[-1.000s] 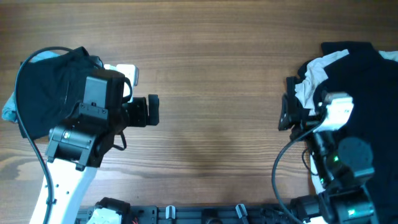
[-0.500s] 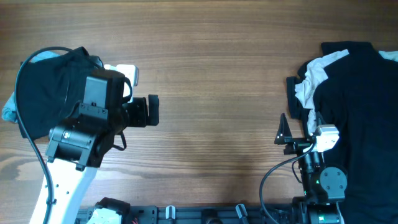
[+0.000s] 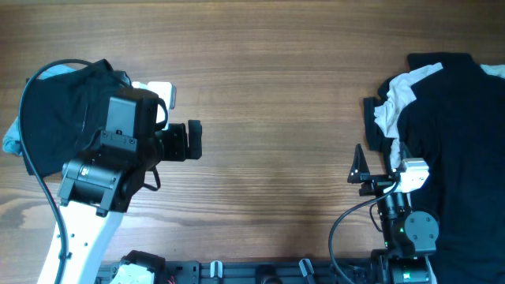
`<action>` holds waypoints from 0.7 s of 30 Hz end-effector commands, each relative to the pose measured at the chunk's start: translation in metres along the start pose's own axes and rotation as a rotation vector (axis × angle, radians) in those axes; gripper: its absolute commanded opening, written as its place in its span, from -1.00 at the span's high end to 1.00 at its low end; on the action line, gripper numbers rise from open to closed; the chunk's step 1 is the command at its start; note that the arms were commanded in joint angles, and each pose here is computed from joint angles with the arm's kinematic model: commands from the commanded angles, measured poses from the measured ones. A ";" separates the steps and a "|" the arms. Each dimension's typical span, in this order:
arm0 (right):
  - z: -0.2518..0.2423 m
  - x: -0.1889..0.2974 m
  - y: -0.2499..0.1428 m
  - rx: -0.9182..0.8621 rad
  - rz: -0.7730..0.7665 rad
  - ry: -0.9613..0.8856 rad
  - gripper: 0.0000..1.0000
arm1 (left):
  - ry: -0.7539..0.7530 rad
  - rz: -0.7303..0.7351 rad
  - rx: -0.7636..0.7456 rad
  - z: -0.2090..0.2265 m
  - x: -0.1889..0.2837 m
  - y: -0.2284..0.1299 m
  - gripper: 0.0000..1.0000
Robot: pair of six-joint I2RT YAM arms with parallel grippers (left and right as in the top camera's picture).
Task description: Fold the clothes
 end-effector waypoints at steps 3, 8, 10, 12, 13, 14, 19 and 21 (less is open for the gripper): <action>0.001 0.000 -0.001 -0.011 -0.009 0.015 -1.00 | 0.009 0.024 0.007 0.001 0.002 -0.005 -1.00; 0.001 0.000 -0.001 -0.011 -0.009 0.015 -0.99 | 0.039 -0.141 0.013 0.008 0.026 0.001 -1.00; 0.001 0.000 -0.001 -0.011 -0.009 0.015 -0.99 | 0.016 -0.340 0.067 0.017 0.045 0.011 -1.00; 0.001 0.000 -0.001 -0.011 -0.009 0.015 -0.99 | -0.030 -0.513 0.119 0.030 0.063 0.015 -1.00; 0.001 0.000 -0.001 -0.011 -0.009 0.015 -0.99 | -0.044 -0.563 0.134 0.036 0.071 0.010 -1.00; 0.001 0.000 -0.001 -0.012 -0.009 0.015 -0.99 | -0.036 -0.605 0.149 0.042 0.078 0.003 -1.00; 0.001 0.000 -0.001 -0.011 -0.009 0.015 -0.99 | -0.022 -0.740 0.169 0.056 0.085 -0.035 -1.00; 0.001 0.000 -0.001 -0.012 -0.009 0.015 -0.99 | -0.037 -0.793 0.163 0.060 0.076 -0.047 -1.00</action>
Point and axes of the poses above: each gripper's point midway between its finger pads, its own x axis back along the fingers, its own z axis along the line the jaws close on, y = z × x, the point moved 9 cm from there along x, back along the fingers, and after that the axes turned 8 degrees about x, right-handed, at the moved point
